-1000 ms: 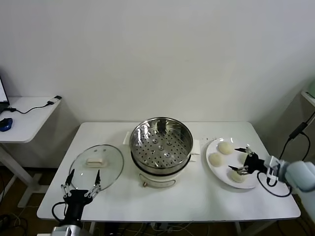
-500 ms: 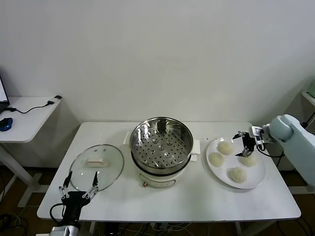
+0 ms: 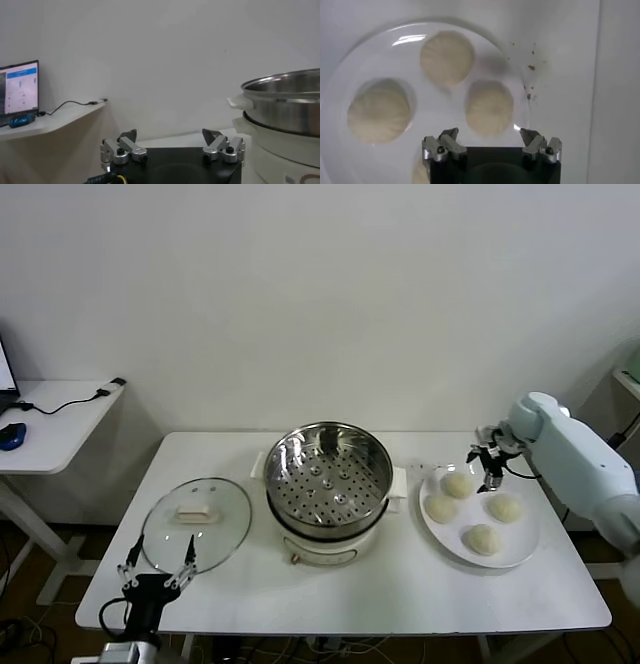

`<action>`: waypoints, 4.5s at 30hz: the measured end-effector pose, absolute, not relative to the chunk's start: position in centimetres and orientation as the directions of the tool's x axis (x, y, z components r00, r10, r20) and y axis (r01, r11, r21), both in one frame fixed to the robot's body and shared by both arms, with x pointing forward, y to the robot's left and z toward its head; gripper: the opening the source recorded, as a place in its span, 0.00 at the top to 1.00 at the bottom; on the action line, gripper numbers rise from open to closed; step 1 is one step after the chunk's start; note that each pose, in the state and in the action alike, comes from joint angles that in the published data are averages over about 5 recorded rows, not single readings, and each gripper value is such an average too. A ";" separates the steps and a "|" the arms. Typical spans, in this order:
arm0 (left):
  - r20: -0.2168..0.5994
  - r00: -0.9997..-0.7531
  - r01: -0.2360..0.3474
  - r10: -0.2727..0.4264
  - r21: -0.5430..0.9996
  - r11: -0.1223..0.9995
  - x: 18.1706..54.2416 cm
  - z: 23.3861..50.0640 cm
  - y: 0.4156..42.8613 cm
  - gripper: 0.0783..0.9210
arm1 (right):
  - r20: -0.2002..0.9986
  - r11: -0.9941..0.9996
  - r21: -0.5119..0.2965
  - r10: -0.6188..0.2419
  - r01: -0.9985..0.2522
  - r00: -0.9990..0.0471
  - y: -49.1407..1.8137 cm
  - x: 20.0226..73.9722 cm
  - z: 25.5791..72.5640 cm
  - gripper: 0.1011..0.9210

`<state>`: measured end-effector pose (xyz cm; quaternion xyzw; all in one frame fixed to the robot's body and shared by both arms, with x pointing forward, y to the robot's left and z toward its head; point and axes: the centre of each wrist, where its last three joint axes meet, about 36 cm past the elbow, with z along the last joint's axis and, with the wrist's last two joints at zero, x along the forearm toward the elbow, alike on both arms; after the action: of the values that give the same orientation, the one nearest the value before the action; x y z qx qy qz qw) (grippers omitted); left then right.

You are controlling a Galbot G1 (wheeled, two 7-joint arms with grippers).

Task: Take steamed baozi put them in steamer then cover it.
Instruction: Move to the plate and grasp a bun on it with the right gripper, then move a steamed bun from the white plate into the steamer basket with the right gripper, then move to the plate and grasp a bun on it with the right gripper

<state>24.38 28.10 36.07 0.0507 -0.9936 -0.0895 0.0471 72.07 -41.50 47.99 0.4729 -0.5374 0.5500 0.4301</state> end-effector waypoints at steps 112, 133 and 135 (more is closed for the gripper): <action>0.100 -0.989 -0.091 -0.110 0.182 0.979 23.1 37.9 27.0 0.12 | 0.966 -0.999 -0.029 -0.035 0.026 -0.255 -0.8 71.1 58.2 0.13; 0.093 -0.990 -0.083 -0.102 0.191 0.978 23.5 38.5 26.6 0.12 | 0.940 -0.886 -0.278 -0.172 -0.371 -0.294 -14.0 71.3 68.4 0.12; 0.090 -0.991 -0.081 -0.100 0.191 0.978 23.6 38.7 26.5 0.12 | 0.933 -0.811 -0.329 -0.200 -0.484 -0.299 -16.7 71.0 68.5 0.12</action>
<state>23.59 26.47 38.74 0.0456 -0.9933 -0.0939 0.0494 70.98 -16.71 68.51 0.5842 -0.2929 0.7510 0.0946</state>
